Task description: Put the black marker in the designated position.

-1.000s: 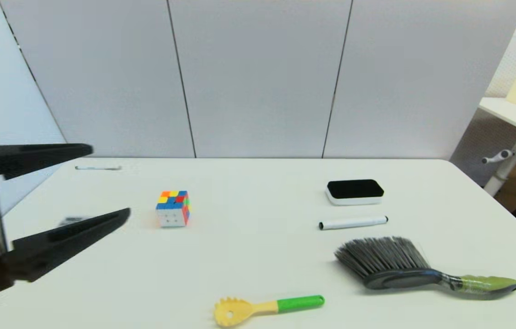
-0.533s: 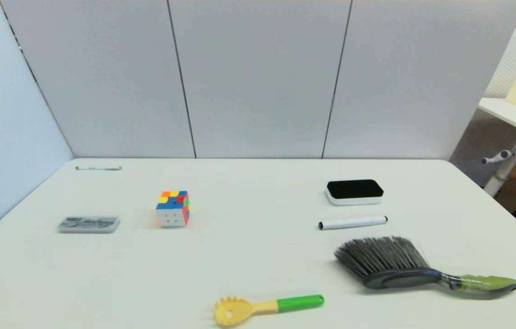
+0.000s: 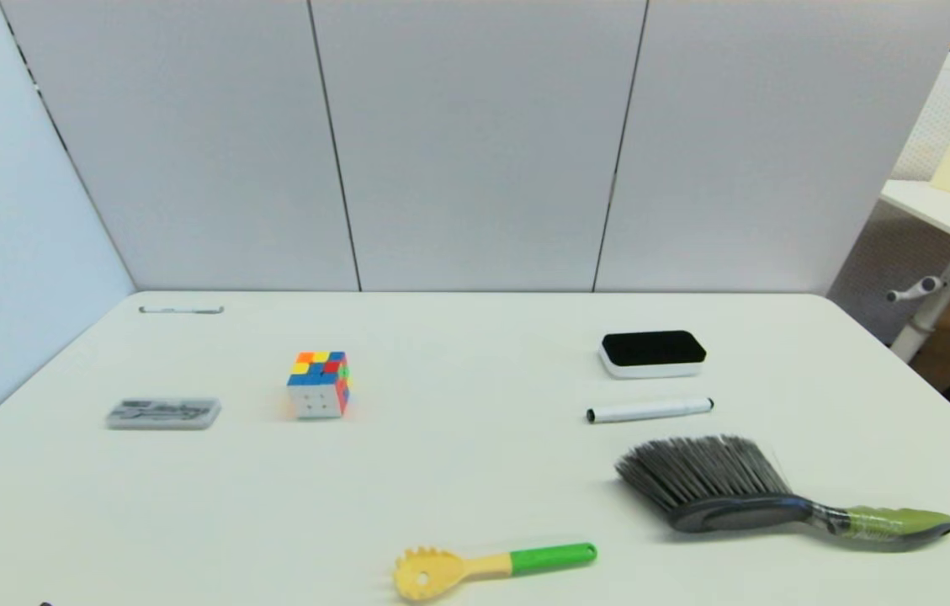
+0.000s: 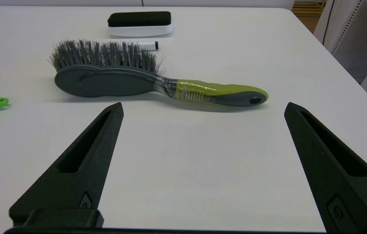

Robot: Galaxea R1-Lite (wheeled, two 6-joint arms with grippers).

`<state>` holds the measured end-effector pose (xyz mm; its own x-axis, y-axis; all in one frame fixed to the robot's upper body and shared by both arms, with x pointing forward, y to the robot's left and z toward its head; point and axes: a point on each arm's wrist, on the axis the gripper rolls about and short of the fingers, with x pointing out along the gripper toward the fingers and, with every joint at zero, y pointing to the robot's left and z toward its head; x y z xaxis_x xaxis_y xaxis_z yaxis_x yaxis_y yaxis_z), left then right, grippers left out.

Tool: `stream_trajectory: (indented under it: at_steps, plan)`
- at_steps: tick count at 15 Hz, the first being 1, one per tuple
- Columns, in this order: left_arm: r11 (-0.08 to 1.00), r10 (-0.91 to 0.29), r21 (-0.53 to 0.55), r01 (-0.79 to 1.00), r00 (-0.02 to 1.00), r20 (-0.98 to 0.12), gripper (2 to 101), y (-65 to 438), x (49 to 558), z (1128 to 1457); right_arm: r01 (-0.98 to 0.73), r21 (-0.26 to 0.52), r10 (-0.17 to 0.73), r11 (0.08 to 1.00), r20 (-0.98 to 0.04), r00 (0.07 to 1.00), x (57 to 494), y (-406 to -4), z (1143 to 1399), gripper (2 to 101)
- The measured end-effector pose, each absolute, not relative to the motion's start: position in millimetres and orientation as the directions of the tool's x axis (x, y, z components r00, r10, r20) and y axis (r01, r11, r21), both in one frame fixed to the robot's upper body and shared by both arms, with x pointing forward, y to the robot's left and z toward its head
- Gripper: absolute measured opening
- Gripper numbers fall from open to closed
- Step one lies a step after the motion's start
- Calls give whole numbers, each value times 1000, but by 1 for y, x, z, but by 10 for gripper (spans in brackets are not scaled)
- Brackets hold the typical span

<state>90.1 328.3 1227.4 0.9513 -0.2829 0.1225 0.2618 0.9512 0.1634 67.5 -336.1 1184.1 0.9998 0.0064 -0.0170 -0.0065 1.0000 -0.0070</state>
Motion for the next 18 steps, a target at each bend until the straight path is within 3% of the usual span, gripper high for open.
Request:
stream_trajectory:
  at_steps: [6,13,18]
  plan:
    - [979,-193,75,191,981,24,977,330,71,1195,-7,-7,7,1000,-17,1000,67,-336,1184,980]
    - [998,-60,31,58,997,54,978,333,68,1190,-7,-7,7,1000,-17,1000,67,-336,1184,980]
    - [1000,-10,0,10,1000,4,978,334,69,1183,-8,-7,8,1000,-17,1000,67,-336,1184,980]
